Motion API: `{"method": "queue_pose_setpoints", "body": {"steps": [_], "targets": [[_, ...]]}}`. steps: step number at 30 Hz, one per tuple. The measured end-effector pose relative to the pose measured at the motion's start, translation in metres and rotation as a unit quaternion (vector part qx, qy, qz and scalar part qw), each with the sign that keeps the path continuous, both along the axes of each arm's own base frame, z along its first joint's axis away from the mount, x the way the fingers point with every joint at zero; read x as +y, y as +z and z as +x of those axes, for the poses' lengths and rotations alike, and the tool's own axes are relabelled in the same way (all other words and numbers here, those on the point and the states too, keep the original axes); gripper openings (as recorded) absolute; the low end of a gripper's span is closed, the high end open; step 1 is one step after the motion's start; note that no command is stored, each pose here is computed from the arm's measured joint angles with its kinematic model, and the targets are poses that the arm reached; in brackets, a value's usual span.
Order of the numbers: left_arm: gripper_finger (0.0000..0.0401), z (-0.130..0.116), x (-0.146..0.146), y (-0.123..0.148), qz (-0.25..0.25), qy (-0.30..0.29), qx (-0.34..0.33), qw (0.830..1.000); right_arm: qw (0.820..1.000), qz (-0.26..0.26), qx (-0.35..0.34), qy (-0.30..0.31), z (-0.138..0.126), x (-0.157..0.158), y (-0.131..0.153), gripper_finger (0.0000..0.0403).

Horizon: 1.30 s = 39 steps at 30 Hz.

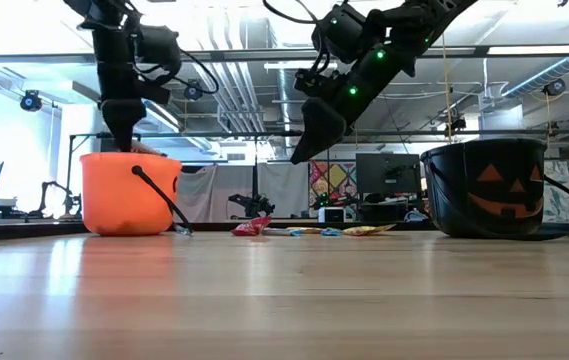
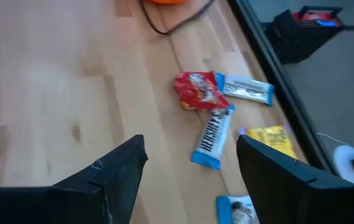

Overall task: Sort candy by brand, put in halloween buckets
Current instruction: Put the white chocolate bar into the orange bucket, then put the red candy into the purple bucket

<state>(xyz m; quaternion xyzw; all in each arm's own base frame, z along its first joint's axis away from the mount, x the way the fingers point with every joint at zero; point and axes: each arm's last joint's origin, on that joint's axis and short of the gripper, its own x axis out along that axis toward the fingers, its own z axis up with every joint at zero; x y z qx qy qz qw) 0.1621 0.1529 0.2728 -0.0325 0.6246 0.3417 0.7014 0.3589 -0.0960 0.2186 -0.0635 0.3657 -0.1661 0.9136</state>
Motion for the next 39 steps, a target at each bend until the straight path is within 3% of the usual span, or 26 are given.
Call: {"method": "queue_pose_setpoints", "body": {"steps": [15,22,24,28,31,39], "targets": [[0.0125,0.0,0.001,-0.001,0.012,0.012,0.016,1.0,0.999,0.037,-0.024,-0.026,0.001,-0.001,0.001,0.0244],[0.0133,-0.005,-0.012,0.023,0.061,0.014,-0.074,0.995,0.989,0.053,-0.114,-0.074,0.016,-0.024,-0.004,0.0244],[0.0132,-0.007,-0.021,0.034,0.071,-0.002,-0.124,0.99,0.989,0.056,-0.114,-0.076,0.022,-0.035,-0.008,0.0242],[0.0129,-0.013,-0.043,0.053,0.074,-0.057,-0.217,0.972,0.995,0.048,-0.089,-0.01,0.036,-0.051,-0.023,0.0236],[0.0127,-0.019,-0.057,0.062,0.09,-0.083,-0.267,0.956,0.995,0.056,-0.085,-0.011,0.047,-0.064,-0.031,0.023],[0.0127,-0.029,-0.087,0.054,0.11,-0.124,-0.374,0.912,0.997,0.073,-0.017,-0.023,0.07,-0.087,-0.05,0.0223]]}}
